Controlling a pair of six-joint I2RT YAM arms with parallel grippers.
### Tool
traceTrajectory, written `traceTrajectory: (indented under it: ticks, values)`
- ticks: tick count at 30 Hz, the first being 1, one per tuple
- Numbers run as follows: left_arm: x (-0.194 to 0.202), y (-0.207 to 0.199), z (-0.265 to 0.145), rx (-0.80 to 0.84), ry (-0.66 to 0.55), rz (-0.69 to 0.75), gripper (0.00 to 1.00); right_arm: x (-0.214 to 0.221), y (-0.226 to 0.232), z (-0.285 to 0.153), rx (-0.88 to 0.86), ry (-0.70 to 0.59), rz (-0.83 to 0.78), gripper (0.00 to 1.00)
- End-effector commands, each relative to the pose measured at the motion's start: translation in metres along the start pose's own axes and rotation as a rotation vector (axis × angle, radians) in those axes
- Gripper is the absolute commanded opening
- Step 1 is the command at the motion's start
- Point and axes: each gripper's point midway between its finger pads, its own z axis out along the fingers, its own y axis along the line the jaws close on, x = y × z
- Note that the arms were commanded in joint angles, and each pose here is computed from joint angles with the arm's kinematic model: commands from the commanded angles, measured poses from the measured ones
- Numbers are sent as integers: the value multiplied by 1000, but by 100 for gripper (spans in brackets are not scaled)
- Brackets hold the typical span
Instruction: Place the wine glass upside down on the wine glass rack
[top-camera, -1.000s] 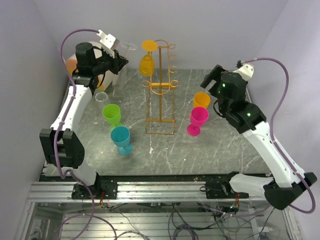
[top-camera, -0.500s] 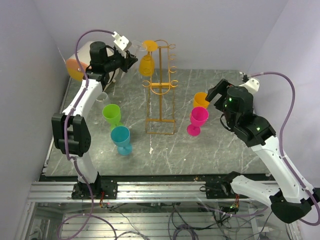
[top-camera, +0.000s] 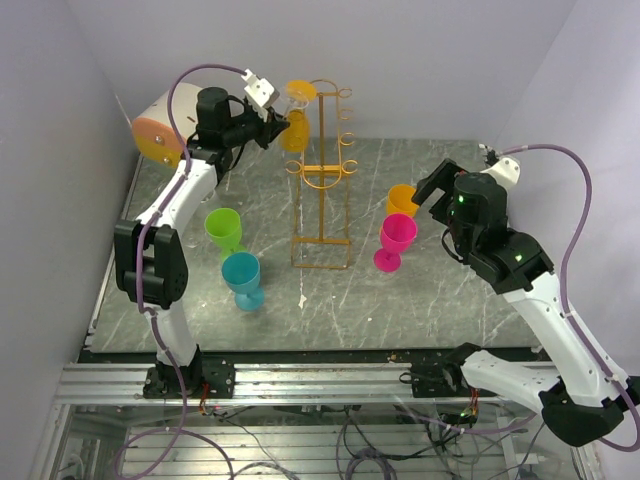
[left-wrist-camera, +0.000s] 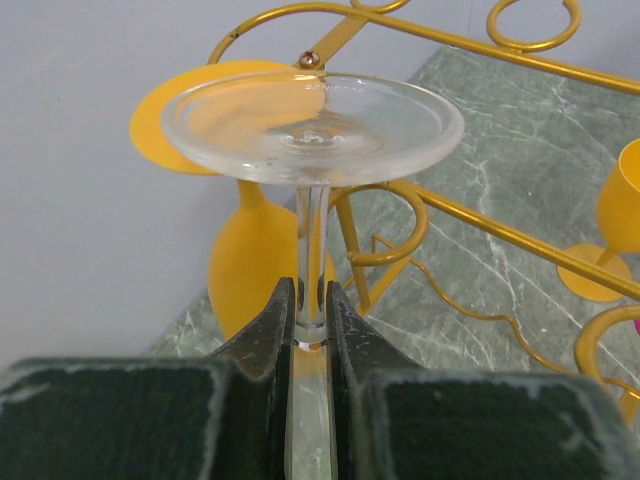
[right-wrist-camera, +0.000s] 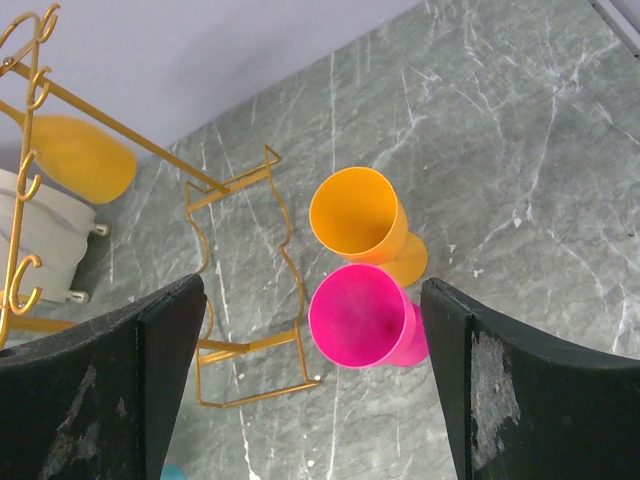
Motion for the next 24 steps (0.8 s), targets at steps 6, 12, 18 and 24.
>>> traceTrajectory:
  ticks: [6,12,18,24]
  values:
    - [-31,0,-1,-13,-81,78,7,-4,-6,-4,14,-15,9,89]
    - [-28,-5,-4,-4,-71,73,7,-1,-7,-4,12,-7,9,89]
    - [-25,-8,-7,0,-58,80,7,0,-9,-6,12,-7,11,89]
    - [-25,-12,-7,15,-63,64,7,4,-10,-6,9,0,11,90]
